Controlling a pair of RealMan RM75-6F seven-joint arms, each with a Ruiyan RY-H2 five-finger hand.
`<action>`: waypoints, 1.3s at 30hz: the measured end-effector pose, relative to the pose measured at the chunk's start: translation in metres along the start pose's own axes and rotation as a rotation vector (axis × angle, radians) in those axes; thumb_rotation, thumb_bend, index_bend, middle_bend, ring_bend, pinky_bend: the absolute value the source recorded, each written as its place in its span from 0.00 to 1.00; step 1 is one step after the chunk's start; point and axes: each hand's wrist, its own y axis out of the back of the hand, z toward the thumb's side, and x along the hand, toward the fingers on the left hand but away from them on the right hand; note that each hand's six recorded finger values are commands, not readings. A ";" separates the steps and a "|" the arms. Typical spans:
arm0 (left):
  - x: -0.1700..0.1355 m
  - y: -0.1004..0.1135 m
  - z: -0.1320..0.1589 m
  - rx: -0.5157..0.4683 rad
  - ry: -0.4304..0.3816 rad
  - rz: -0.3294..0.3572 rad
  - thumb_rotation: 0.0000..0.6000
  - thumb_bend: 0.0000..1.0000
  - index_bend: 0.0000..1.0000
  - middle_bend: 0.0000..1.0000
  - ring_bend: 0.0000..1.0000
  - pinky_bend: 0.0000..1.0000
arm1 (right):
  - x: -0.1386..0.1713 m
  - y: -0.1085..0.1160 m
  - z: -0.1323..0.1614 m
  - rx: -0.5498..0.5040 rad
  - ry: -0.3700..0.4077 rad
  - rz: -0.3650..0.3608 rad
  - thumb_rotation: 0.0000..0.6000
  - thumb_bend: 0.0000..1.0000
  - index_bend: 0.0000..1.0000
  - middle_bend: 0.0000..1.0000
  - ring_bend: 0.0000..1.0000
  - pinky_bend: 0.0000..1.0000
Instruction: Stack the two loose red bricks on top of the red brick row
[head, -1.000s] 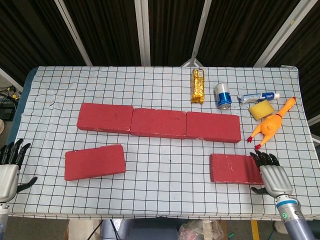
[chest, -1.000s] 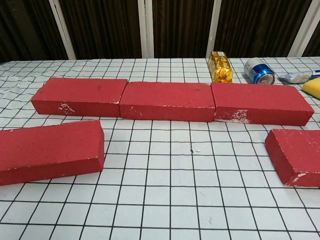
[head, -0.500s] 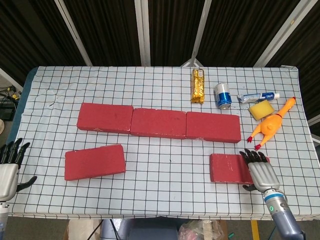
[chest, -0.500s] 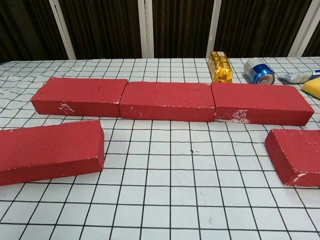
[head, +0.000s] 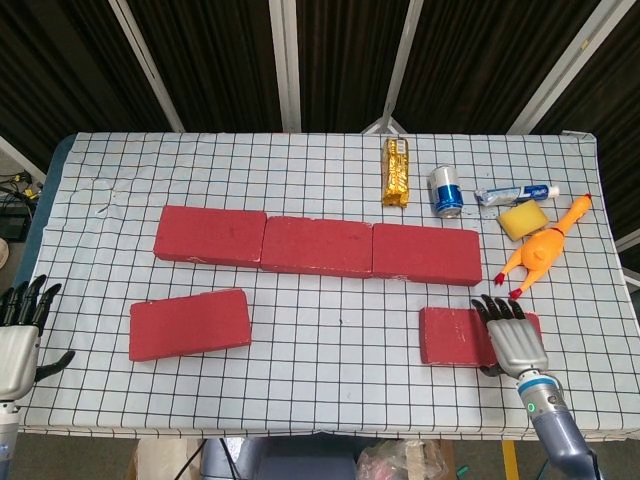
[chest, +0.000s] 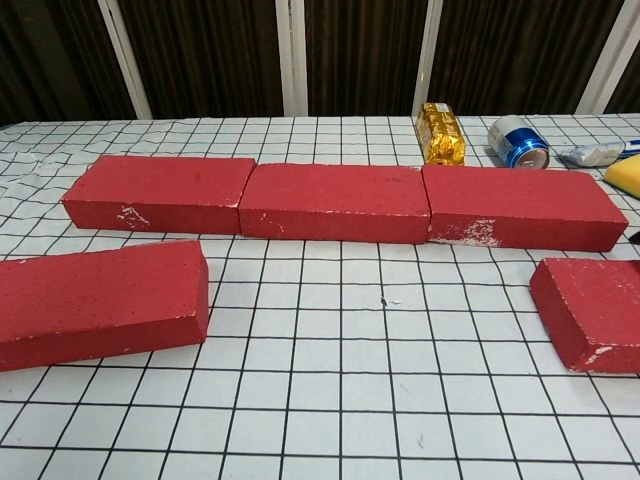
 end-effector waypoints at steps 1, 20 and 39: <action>0.000 0.000 0.000 0.000 0.000 0.000 1.00 0.00 0.12 0.00 0.00 0.05 | -0.001 0.000 0.000 0.006 -0.002 0.004 1.00 0.16 0.03 0.00 0.00 0.00; 0.001 0.000 0.001 0.001 0.000 0.002 1.00 0.00 0.12 0.00 0.00 0.05 | -0.013 -0.001 0.004 0.067 -0.029 0.020 1.00 0.16 0.11 0.17 0.09 0.00; 0.004 -0.003 0.001 -0.004 0.000 -0.012 1.00 0.00 0.12 0.00 0.00 0.05 | -0.009 0.075 0.018 0.067 -0.003 -0.139 1.00 0.16 0.28 0.23 0.11 0.00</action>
